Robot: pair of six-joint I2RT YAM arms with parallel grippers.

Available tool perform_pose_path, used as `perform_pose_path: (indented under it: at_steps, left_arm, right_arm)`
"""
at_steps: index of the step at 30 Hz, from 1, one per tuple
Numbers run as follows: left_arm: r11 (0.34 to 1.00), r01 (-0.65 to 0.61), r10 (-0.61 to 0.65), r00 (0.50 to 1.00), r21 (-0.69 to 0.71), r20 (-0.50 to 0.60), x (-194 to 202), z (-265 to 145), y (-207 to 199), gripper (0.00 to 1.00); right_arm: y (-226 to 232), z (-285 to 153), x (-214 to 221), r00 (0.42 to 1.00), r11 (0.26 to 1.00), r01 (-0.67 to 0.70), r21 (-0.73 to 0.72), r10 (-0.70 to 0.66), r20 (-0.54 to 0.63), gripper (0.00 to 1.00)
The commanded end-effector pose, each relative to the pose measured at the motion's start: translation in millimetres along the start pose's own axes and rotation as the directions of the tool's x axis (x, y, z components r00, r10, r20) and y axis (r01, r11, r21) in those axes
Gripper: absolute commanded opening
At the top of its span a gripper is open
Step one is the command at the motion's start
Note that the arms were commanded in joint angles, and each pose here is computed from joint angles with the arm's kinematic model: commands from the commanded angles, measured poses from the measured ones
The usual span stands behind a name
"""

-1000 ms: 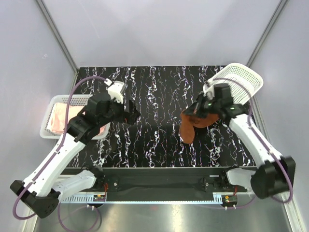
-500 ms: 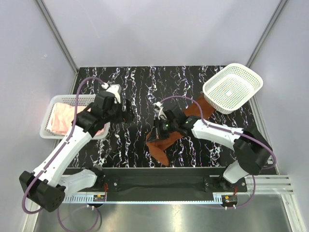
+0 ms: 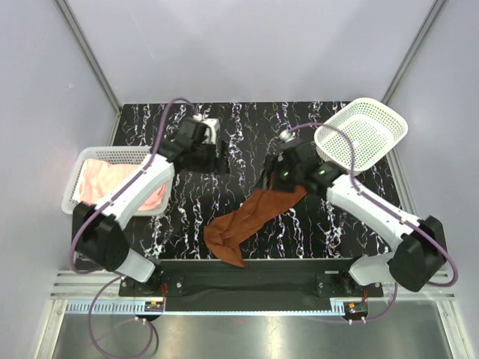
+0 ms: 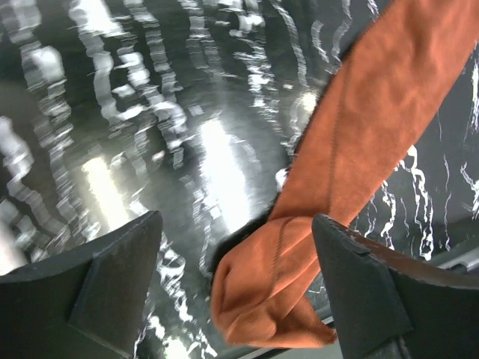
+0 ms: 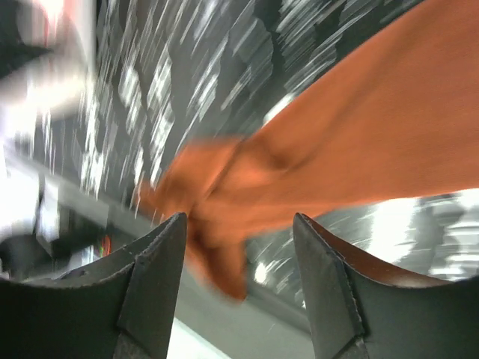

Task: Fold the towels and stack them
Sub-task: Move the towel to the center of the board, then flatten out the crumpled towel

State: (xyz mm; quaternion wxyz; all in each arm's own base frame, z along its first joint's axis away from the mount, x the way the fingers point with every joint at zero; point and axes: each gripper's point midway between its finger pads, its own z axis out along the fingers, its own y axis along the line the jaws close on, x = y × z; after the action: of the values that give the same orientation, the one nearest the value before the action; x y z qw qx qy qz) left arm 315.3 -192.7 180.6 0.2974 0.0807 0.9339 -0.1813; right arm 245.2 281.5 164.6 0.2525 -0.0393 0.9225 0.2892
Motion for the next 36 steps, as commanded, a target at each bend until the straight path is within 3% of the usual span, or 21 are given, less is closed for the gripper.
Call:
perform_pose_path:
  at_steps: [1, 5, 7, 12, 16, 21, 29, 33, 36]
  left_arm:
    - [0.989, -0.110, 0.113, 0.993, 0.102, -0.018, -5, 11, -43, 0.84]
    - [0.983, -0.097, 0.106, 0.993, 0.158, -0.047, 14, 26, -59, 0.80]
    - [0.985, -0.094, 0.105, 0.992, 0.143, -0.074, 36, 38, -53, 0.79]
    - [0.957, -0.089, 0.121, 0.987, 0.276, -0.103, 80, 47, -82, 0.79]
    - [0.962, -0.174, 0.200, 0.974, 0.212, -0.107, 103, 59, -90, 0.81]
    - [0.948, -0.298, 0.316, 0.924, 0.112, -0.214, 133, 66, -85, 0.83]
    - [0.945, -0.291, 0.315, 0.933, 0.151, -0.175, 146, 70, -87, 0.79]
    - [0.942, -0.295, 0.324, 0.924, 0.158, -0.204, 155, 76, -83, 0.63]
    - [0.942, -0.301, 0.328, 0.919, 0.148, -0.219, 159, 79, -81, 0.38]
  right_arm:
    - [-75, -36, -71, 0.982, 0.965, -0.077, 0.249, 0.031, 0.185, 0.66]
    - [-137, -40, -117, 0.961, 0.894, -0.224, 0.387, 0.136, 0.242, 0.63]
    - [-148, -30, -123, 0.956, 0.871, -0.265, 0.413, 0.181, 0.233, 0.64]
    - [-174, 17, -149, 0.951, 0.821, -0.305, 0.482, 0.235, 0.202, 0.62]
    - [-181, 36, -160, 0.950, 0.800, -0.313, 0.512, 0.257, 0.179, 0.58]
    - [-186, 62, -130, 0.954, 0.817, -0.272, 0.508, 0.299, 0.030, 0.59]
    - [-204, 78, -93, 0.943, 0.806, -0.266, 0.529, 0.332, -0.031, 0.57]
    - [-190, 93, -88, 0.940, 0.861, -0.275, 0.428, 0.334, -0.068, 0.49]
    - [-189, 95, -88, 0.946, 0.874, -0.254, 0.413, 0.313, -0.080, 0.39]
